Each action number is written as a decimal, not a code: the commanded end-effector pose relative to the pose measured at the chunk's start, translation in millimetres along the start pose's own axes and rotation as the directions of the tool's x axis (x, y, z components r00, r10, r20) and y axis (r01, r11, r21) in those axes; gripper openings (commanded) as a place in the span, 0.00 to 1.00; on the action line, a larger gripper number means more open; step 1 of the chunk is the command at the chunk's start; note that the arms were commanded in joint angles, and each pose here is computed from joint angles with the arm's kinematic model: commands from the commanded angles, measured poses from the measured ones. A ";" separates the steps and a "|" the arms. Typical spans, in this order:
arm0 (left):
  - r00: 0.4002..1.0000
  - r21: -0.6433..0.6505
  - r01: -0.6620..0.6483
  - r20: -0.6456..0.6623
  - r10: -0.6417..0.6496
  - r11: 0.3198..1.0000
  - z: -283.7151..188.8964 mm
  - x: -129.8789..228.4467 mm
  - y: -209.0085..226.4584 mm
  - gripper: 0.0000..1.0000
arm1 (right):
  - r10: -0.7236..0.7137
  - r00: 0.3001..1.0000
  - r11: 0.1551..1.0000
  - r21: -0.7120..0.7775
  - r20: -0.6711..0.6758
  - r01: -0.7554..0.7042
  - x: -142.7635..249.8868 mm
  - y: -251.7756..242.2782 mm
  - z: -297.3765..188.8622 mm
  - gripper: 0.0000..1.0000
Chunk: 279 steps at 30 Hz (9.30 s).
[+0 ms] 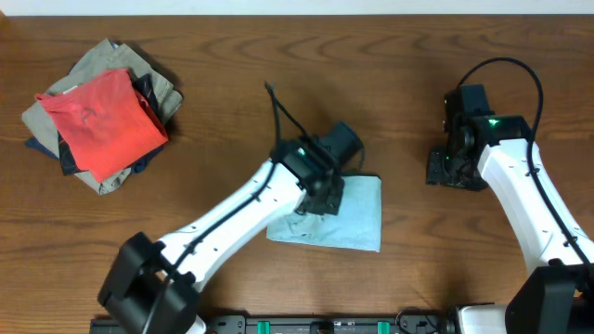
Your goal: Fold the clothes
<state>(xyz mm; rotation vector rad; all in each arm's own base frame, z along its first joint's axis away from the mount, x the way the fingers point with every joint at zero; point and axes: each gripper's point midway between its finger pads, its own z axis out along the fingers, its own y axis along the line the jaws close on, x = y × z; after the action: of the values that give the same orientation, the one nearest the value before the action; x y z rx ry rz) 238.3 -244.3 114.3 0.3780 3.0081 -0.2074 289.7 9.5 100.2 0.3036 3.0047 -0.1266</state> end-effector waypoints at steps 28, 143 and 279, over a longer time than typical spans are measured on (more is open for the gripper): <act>0.986 -0.004 -0.161 0.047 0.161 0.987 -15.3 -1.1 -29.8 0.06 | -0.020 1.000 1.000 -0.003 -0.005 0.020 -0.7 -1.1 0.4 0.52; 0.938 -0.097 0.283 0.235 -0.255 0.954 -20.9 -100.6 189.1 0.06 | 0.069 0.982 0.982 0.161 0.176 -0.098 5.5 -31.5 -50.4 0.67; 0.418 -0.024 0.369 0.897 -0.143 0.929 -225.1 146.1 194.3 0.98 | 0.111 0.136 0.952 -0.144 0.984 0.269 41.5 -13.8 -125.2 0.99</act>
<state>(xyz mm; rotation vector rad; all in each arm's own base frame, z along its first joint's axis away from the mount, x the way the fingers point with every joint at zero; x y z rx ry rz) 127.8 9.1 294.1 -0.2118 1.9553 -0.0592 230.7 11.9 227.1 -0.0063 1.6022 0.0941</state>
